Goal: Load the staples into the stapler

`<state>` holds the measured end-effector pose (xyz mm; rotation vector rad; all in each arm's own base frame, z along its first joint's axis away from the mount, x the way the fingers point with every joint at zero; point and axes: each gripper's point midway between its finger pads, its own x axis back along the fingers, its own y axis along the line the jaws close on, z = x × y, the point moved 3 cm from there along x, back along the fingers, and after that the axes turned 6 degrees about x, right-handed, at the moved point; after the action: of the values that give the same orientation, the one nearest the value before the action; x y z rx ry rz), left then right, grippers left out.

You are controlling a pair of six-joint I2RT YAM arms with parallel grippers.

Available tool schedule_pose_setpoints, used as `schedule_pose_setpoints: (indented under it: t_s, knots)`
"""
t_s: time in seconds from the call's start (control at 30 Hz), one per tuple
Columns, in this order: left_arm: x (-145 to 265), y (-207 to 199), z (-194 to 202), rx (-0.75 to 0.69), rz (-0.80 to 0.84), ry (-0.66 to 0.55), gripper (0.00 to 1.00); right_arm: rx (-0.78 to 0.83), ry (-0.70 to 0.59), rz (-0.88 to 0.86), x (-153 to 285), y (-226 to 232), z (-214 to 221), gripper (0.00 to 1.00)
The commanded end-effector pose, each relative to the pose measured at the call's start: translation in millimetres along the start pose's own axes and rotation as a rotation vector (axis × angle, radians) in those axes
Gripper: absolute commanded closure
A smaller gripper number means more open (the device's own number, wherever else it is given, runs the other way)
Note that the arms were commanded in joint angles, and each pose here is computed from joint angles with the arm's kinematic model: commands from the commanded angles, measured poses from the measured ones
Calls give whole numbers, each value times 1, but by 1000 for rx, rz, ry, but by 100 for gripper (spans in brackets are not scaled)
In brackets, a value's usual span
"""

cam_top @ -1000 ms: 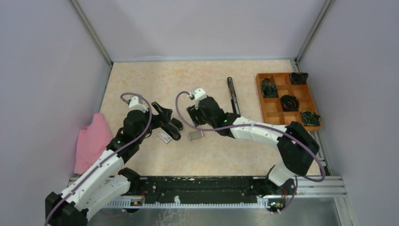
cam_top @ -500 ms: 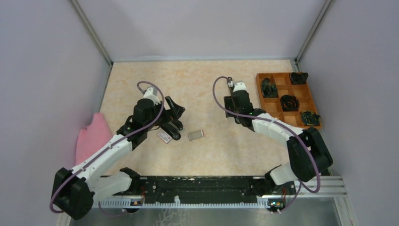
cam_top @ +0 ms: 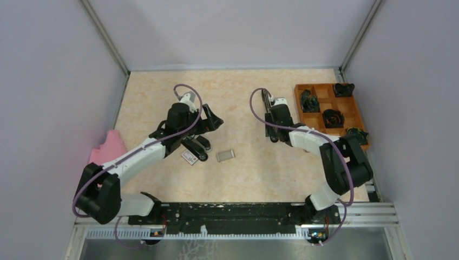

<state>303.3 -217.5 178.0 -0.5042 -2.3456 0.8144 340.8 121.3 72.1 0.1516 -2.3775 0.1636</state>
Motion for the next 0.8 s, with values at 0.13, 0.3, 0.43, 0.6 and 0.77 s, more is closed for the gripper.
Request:
schedule_pose_setpoints:
  t_s: [0.13,0.3,0.43,0.6,0.77]
  knots:
    - [-29,-17,-8,17,66,32,1,2,-35,-45,-8,7,-14,64]
    - [-43,-18,-6,52,77,61,1,45,-36,-111,-6,19,-10,82]
    - [-53,-14,-7,113,76,80,1,122,-58,-171,0,41,-12,89]
    - [-66,-11,-9,194,108,98,1,140,-101,-270,7,77,-16,94]
    - [-88,-8,-8,269,135,125,3,171,-118,-360,11,109,-17,97]
